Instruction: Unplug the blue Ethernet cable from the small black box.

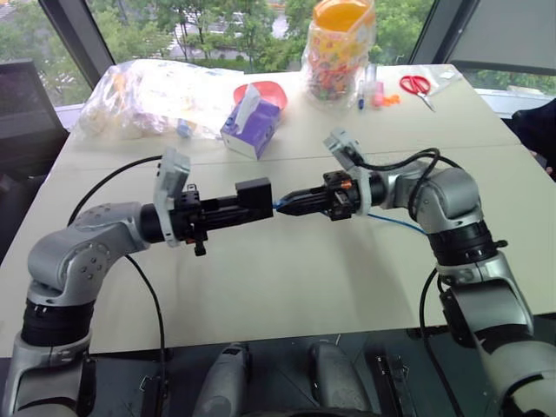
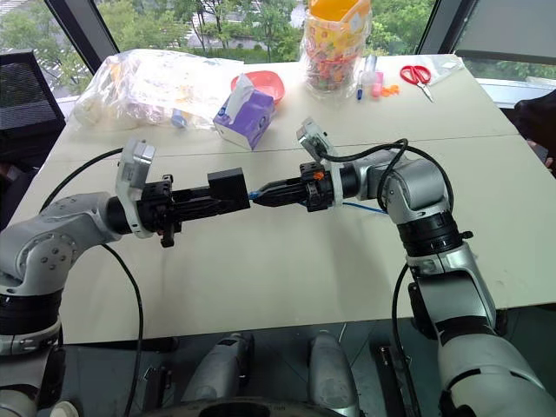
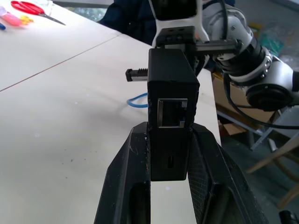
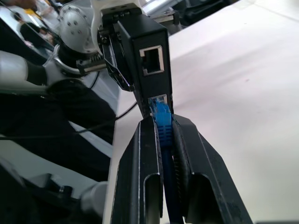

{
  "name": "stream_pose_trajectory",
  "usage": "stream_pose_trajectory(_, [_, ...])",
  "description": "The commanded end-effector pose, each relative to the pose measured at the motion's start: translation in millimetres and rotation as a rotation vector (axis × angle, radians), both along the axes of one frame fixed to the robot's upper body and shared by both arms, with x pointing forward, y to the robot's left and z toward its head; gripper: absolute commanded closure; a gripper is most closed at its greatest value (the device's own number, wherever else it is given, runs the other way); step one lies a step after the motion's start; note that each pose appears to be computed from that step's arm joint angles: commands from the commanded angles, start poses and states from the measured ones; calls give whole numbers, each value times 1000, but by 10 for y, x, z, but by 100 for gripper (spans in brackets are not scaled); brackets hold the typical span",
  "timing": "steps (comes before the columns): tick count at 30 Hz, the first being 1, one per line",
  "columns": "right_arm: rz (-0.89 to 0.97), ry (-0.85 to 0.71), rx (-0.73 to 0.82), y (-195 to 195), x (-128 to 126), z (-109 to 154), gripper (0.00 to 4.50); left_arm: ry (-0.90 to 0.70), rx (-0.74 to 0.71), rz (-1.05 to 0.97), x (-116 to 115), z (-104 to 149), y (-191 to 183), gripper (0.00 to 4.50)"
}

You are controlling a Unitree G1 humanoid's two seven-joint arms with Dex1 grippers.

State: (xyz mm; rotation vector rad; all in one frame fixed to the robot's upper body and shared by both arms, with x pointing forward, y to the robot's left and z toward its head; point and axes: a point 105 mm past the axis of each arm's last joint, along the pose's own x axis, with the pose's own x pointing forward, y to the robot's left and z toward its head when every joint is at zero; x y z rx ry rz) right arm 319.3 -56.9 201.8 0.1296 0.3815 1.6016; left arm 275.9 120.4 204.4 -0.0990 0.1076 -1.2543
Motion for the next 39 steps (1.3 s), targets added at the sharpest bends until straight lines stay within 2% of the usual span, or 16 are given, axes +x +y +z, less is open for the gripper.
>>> stream_pose_trajectory(1, [-240,-4,37,-482,361,154,438,-20,12,-11,-107,56,109,402])
stream_pose_trajectory(10, [-302,15,33,-705,408,95,438,-15,5,11,-108,54,154,402])
stream_pose_trajectory(16, [-195,-6,41,-527,177,101,438,-19,-3,18,-72,72,155,402])
stream_pose_trajectory(20, [-116,-14,67,-380,-20,153,288,-26,-10,15,-53,103,139,402])
stream_pose_trajectory(23, [-100,-30,61,-312,-80,168,131,-30,-16,11,-48,126,130,402])
stream_pose_trajectory(39, [-32,-43,101,-33,-157,293,131,-18,-37,-56,-112,141,-32,402])
